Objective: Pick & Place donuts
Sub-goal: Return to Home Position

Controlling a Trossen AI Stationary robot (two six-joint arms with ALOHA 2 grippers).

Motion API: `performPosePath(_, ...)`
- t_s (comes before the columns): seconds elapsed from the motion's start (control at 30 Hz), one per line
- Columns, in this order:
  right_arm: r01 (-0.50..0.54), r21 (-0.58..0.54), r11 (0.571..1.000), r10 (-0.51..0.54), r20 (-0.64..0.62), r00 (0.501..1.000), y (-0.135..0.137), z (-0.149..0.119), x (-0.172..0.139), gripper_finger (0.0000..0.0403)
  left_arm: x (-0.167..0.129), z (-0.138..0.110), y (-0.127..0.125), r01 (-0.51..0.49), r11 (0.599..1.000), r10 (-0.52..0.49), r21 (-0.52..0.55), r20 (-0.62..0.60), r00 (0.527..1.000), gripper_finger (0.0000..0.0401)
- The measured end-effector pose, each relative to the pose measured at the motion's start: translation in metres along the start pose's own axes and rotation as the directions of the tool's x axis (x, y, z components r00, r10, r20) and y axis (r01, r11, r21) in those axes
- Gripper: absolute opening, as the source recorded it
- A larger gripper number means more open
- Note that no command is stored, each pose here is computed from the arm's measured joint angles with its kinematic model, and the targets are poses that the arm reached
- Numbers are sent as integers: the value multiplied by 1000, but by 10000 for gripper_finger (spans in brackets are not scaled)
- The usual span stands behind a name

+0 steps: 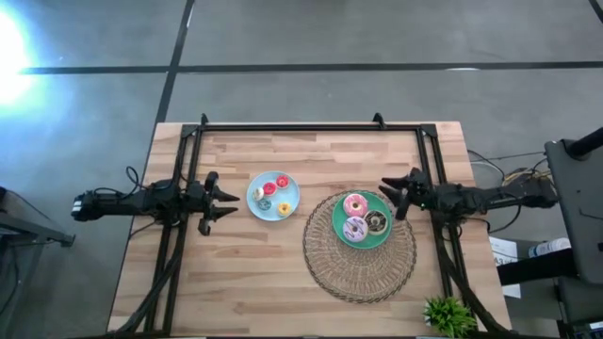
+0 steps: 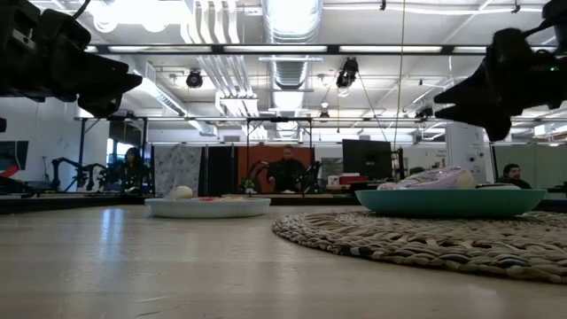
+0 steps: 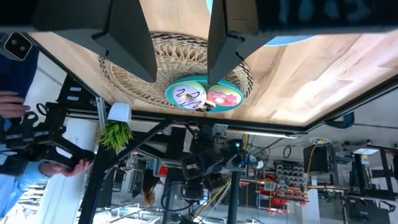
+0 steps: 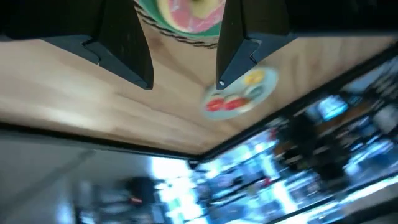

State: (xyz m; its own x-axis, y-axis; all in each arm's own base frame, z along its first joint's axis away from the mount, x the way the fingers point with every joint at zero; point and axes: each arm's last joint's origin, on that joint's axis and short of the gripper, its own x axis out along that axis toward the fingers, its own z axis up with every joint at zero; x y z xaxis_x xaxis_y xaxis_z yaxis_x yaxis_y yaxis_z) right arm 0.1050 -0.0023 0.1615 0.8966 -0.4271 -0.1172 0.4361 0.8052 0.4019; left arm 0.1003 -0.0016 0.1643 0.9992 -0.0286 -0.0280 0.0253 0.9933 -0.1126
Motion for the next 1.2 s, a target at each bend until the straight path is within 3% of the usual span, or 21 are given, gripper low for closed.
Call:
performPosePath(0.13, -120, -177, 977, 122, -1, 993, 2, 5, -3, 166, 0, 0, 0, 0, 1000, 0, 0, 0, 1000, 117)
performPosePath(0.37, -150, -384, 911, 189, 66, 980, 1, 9, -9, 166, 0, 0, 0, -1, 1000, 1, 0, 0, 1000, 117)
performPosePath(0.53, -280, -505, 816, 339, 28, 940, 4, 9, -11, 166, 0, 0, 0, -1, 1000, 1, 0, 0, 1000, 117)
performPosePath(0.77, -498, -452, 740, 513, -101, 853, 7, 2, -13, 166, 0, 0, 0, -1, 1000, 1, 0, 0, 1000, 117)
performPosePath(1.2, -504, -405, 763, 481, -165, 861, 7, -4, -8, 166, 0, 0, 0, 0, 1000, 0, 0, 0, 1000, 117)
